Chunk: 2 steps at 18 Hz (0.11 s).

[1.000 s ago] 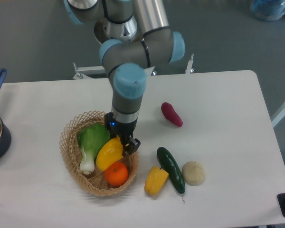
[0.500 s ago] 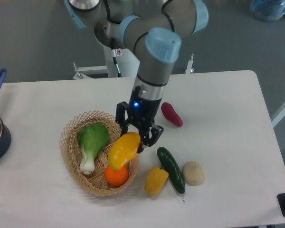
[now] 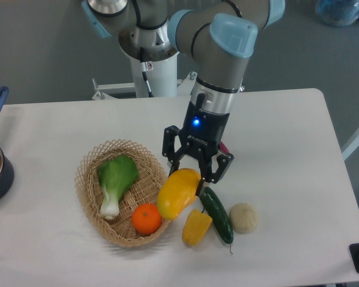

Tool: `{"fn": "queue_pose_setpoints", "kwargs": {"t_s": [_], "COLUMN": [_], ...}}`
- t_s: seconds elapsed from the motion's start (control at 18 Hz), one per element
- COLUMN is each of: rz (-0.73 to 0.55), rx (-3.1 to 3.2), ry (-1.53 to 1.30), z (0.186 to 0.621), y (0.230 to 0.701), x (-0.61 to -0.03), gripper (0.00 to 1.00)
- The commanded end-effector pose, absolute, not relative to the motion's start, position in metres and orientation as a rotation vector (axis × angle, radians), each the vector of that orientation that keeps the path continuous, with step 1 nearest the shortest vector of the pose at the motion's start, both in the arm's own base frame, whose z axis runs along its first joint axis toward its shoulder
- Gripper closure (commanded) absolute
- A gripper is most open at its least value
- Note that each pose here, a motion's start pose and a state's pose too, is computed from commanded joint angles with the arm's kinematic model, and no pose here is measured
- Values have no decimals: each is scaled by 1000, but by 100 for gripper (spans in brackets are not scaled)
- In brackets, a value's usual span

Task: Pick up the mango from the basket

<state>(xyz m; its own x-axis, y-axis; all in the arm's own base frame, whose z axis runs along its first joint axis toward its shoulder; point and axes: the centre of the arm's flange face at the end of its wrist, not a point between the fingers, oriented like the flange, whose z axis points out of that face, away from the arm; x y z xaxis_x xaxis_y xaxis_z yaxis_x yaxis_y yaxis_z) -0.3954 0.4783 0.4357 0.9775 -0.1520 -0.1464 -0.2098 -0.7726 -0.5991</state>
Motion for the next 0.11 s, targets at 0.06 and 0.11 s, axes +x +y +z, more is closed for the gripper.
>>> {"fn": "queue_pose_setpoints", "kwargs": {"t_s": [0.06,0.11], "rz": [117,112], "rx": [-2469,-2471], "ry": [254,253], "z": [435,433], "y": [478,478], "x": [-395,-395], "gripper": [57,57]}}
